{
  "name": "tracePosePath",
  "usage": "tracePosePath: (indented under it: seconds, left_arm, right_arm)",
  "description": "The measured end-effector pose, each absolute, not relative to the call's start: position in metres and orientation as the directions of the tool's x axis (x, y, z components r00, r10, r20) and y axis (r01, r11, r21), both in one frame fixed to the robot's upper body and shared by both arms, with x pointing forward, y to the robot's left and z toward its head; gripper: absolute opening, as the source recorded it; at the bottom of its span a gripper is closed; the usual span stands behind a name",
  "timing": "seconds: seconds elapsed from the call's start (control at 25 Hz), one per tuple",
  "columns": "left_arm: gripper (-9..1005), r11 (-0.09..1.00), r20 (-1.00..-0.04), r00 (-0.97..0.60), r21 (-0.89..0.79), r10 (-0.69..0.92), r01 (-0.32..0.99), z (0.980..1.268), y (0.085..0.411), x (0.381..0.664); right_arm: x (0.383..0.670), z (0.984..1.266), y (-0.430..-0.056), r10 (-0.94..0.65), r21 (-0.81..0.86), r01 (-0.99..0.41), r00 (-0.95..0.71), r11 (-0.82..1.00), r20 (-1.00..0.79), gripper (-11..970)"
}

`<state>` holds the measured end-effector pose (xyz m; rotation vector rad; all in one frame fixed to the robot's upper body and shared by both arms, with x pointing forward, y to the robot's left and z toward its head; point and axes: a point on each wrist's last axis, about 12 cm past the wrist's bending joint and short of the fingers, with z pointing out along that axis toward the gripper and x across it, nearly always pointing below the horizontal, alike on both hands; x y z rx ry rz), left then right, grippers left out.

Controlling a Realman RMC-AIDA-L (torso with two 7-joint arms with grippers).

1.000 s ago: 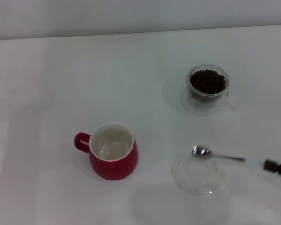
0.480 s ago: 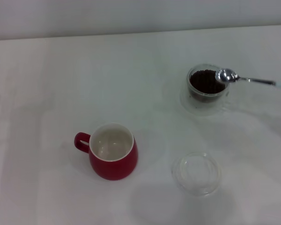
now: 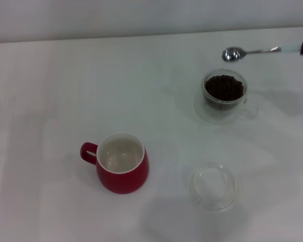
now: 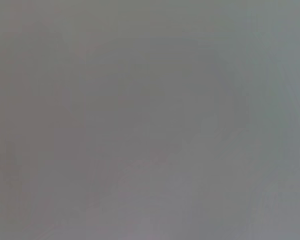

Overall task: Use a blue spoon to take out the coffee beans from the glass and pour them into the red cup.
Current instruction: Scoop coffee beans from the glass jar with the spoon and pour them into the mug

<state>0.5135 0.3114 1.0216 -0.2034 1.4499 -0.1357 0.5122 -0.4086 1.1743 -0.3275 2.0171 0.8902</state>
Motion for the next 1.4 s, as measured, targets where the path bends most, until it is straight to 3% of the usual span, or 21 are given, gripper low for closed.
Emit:
tracePosePath:
  seconds: [0.24, 0.64, 1.4]
  left_arm:
    - [788, 0.975, -0.969, 0.118, -0.222, -0.217, -0.030, 1.022, 0.311, 0.514]
    - [788, 0.974, -0.969, 0.110, -0.227, -0.222, -0.029, 1.021, 0.310, 0.515]
    - [789, 0.973, -0.969, 0.104, -0.228, -0.224, -0.025, 1.021, 0.308, 0.518]
  right_arm:
    - [0.521, 1.192, -0.405, 0.026, 0.403, -0.532, -0.580, 0.745, -0.815, 146]
    - [0.527, 1.194, -0.389, -0.092, 0.348, -0.538, -0.631, 0.768, -0.771, 146]
    - [0.553, 1.171, -0.381, -0.155, 0.321, -0.503, -0.695, 0.803, -0.702, 146]
